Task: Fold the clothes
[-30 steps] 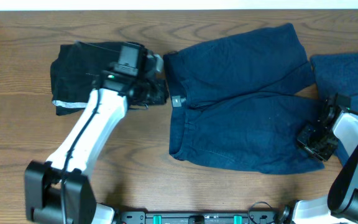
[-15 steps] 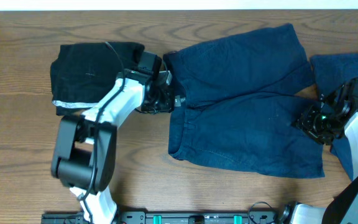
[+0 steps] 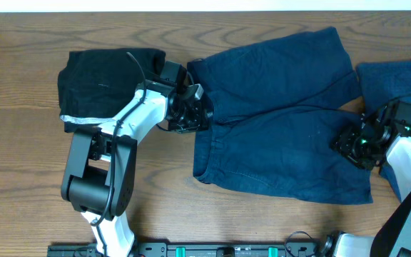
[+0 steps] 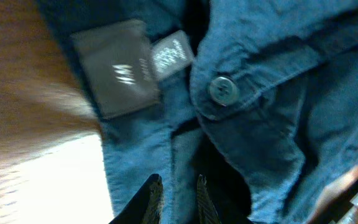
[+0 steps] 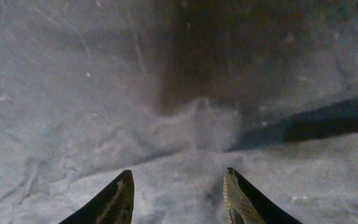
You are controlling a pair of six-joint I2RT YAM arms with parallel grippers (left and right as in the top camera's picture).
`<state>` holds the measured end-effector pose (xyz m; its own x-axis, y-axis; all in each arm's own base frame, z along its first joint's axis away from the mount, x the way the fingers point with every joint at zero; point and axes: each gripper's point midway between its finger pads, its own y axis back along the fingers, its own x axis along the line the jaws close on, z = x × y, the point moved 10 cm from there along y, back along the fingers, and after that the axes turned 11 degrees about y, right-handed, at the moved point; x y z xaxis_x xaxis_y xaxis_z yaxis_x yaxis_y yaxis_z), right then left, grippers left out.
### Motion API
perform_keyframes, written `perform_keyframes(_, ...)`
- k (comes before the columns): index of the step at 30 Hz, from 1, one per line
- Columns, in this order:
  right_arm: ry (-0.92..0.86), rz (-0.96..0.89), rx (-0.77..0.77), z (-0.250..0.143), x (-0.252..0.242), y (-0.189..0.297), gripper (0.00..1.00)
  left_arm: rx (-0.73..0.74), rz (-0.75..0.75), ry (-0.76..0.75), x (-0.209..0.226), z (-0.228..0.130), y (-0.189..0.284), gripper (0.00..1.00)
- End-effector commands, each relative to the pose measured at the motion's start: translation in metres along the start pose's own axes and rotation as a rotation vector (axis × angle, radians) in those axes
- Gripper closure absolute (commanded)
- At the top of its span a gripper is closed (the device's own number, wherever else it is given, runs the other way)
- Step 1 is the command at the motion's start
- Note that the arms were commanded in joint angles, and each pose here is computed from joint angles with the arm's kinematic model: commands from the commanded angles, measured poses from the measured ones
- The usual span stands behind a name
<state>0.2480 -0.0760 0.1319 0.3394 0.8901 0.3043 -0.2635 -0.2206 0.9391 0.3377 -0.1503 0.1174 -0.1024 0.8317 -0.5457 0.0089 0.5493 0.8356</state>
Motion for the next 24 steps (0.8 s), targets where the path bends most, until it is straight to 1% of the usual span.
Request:
perform_keyframes(1,0.016,0.011,0.013,-0.004,0.0,-0.006,0.55,0.05,-0.039,-0.016,-0.006,-0.008,-0.006,0.78)
perform_keyframes(3,0.021,0.011,0.014,-0.004,0.0,-0.006,0.55,0.042,-0.002,-0.003,-0.004,-0.01,-0.01,0.79)
perform_keyframes(6,0.027,0.011,0.014,-0.004,0.0,-0.006,0.55,0.013,0.093,0.035,0.003,-0.013,-0.016,0.78)
perform_keyframes(11,0.051,0.021,0.012,-0.004,0.002,-0.006,0.54,-0.011,0.158,0.038,0.01,-0.014,-0.018,0.78)
perform_keyframes(16,0.122,0.032,0.009,-0.003,0.013,-0.01,0.54,-0.067,0.266,0.035,0.019,-0.009,-0.019,0.78)
perform_keyframes(24,0.205,0.047,0.014,-0.005,0.033,-0.015,0.53,-0.045,0.296,0.058,0.039,0.0,-0.047,0.78)
